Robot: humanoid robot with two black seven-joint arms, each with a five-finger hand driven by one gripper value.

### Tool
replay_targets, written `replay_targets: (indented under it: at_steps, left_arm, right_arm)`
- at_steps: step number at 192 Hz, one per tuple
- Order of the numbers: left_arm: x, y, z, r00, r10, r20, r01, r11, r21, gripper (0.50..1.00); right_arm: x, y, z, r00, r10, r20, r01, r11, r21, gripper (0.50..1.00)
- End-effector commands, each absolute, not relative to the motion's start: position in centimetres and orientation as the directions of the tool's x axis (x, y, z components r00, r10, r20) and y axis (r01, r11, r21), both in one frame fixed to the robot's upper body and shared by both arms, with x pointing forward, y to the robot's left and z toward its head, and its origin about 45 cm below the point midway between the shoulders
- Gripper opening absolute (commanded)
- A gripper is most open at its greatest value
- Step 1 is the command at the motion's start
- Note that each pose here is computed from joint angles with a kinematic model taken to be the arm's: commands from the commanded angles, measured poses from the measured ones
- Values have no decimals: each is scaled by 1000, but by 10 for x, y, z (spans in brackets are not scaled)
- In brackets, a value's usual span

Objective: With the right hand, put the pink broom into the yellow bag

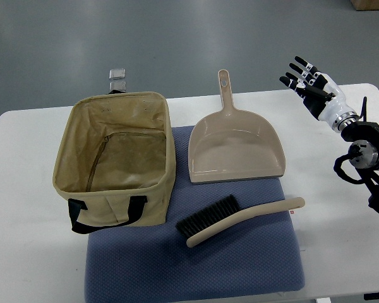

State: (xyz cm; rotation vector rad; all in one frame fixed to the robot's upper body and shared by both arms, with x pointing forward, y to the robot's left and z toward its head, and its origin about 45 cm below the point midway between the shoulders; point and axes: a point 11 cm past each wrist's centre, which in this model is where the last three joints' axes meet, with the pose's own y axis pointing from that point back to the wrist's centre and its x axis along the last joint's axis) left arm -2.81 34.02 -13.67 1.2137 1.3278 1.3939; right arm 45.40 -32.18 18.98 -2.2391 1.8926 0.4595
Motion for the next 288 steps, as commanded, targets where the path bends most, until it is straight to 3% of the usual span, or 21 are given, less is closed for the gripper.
replay_targets:
  at_steps: [1,288]
  left_arm:
    - [-28,339,-137,-189,978,84,44,-77,996,1000]
    - [-28,342,-136,-175,980,92,47,-85,995,1000]
  right_arm:
    - [455,-322,191,145,-928,-343,-982,-176,63,930]
    - [457,-323,196,144,-922,-360,-984,-171,42,932]
